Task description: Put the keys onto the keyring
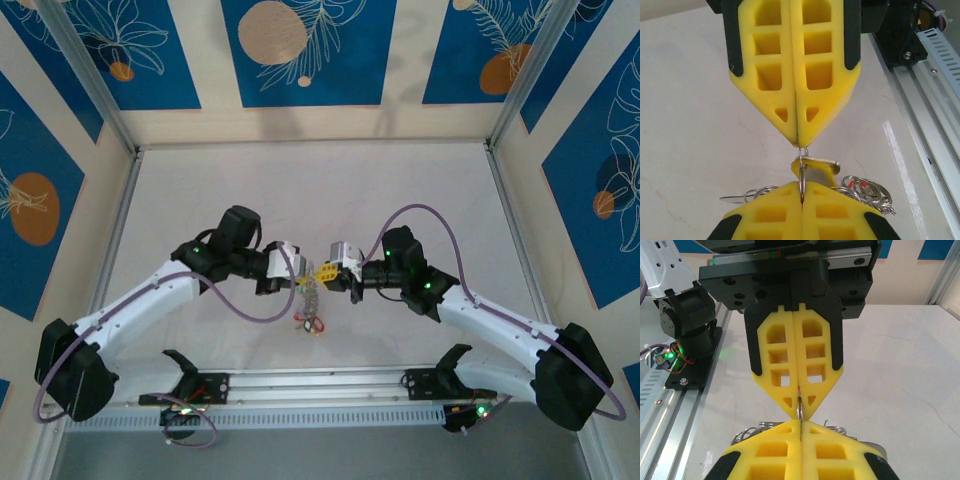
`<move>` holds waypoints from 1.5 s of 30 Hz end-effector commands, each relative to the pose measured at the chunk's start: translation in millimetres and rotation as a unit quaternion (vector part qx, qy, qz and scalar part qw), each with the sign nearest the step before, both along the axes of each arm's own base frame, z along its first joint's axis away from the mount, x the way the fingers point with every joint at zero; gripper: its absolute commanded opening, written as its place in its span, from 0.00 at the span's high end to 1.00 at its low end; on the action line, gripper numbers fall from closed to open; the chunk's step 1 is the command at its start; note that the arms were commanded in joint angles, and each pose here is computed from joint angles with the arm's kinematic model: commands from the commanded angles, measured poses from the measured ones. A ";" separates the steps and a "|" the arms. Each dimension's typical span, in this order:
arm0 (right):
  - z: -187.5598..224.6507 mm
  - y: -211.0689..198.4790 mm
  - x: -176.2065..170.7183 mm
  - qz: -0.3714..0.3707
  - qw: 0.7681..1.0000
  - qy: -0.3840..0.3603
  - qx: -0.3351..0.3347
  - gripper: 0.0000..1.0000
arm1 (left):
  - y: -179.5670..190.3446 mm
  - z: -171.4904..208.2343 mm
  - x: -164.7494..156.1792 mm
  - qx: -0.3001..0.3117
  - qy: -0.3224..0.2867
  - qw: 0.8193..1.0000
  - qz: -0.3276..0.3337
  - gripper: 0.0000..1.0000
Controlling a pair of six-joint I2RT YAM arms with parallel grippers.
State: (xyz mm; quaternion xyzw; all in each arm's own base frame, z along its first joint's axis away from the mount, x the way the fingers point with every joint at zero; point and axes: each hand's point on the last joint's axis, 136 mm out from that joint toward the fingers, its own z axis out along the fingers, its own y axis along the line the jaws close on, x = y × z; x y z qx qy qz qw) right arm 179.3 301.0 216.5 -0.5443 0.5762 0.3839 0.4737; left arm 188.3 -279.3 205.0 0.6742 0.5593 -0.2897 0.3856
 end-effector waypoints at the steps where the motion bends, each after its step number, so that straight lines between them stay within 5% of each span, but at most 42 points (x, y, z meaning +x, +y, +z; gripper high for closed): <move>1: -7.4 0.0 -8.2 0.014 1.000 0.022 0.000 1.00 | -3.8 25.3 -1.3 -0.056 -0.032 0.998 -0.010 1.00; 33: -40.7 1.2 -6.0 -0.008 0.998 0.051 -0.043 1.00 | -4.7 37.8 -12.3 -0.086 -0.052 0.994 -0.036 1.00; 45: -19.5 0.3 -2.5 -0.017 1.000 0.026 0.000 1.00 | -4.3 31.7 -16.8 -0.078 -0.046 0.995 -0.053 1.00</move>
